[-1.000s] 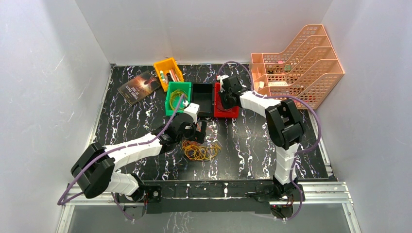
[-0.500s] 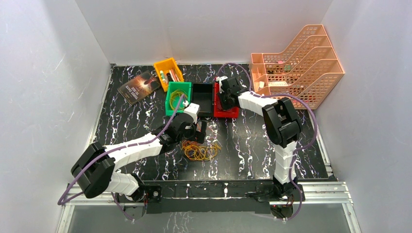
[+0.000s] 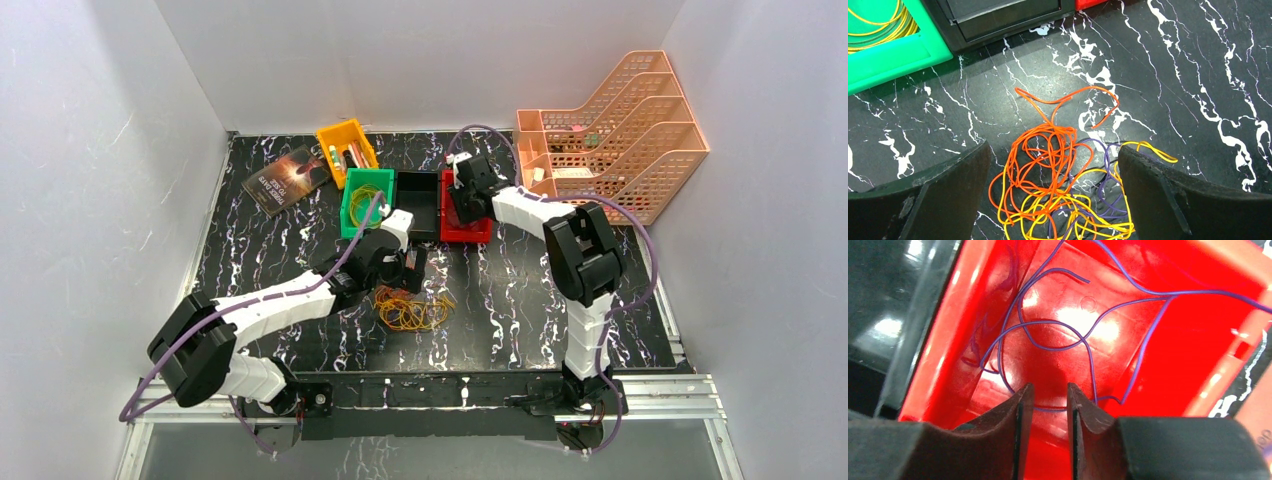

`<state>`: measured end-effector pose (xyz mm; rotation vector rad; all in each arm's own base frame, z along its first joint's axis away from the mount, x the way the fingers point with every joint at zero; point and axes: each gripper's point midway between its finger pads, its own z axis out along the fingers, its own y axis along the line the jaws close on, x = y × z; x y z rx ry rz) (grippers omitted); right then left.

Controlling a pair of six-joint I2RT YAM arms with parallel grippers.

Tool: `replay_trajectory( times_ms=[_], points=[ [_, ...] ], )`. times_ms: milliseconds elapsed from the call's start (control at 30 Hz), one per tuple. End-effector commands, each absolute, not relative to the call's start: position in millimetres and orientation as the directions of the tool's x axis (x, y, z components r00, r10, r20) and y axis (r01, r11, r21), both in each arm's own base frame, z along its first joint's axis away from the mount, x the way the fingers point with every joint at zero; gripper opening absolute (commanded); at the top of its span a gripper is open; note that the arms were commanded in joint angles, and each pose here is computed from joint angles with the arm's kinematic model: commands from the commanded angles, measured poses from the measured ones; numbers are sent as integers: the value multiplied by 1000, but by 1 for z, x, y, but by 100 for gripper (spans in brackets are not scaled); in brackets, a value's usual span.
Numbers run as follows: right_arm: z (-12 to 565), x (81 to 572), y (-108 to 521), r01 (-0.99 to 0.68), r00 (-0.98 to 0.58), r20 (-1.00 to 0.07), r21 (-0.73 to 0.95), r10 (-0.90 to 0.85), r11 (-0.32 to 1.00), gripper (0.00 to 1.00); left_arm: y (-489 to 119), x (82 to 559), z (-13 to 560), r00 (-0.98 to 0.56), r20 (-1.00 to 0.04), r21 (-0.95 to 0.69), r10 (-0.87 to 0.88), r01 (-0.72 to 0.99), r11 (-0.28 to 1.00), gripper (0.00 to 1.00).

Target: Untangle the cables

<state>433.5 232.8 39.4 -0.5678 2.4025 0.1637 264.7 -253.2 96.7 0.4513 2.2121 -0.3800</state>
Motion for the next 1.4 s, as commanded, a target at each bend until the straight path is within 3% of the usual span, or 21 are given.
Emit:
replay_trajectory(
  times_ms=[0,300,700,833,1000,1200,1367],
  points=[
    [97,442,231,-422,-609,-728,-40,-316,906,42,-258,270,108,-582,-792,-126,183,449,885,98],
    [145,434,215,-364,-537,-805,-52,-254,930,70,-253,275,113,-574,-801,-105,172,417,903,98],
    [174,432,206,-306,-513,-836,-37,-197,951,73,-249,278,115,-569,-804,-87,171,398,913,98],
    [174,435,187,-163,-518,-846,-44,-123,986,75,-244,280,115,-565,-808,-71,168,376,924,98],
    [173,432,174,-88,-512,-855,-38,-78,995,73,-245,281,117,-560,-810,-70,172,384,921,98],
    [165,433,176,-113,-532,-841,-48,-101,992,52,-247,279,115,-566,-804,-74,182,399,914,98],
    [153,442,178,-117,-534,-839,-48,-103,992,46,-249,278,115,-565,-804,-78,182,405,911,98]
  ],
)
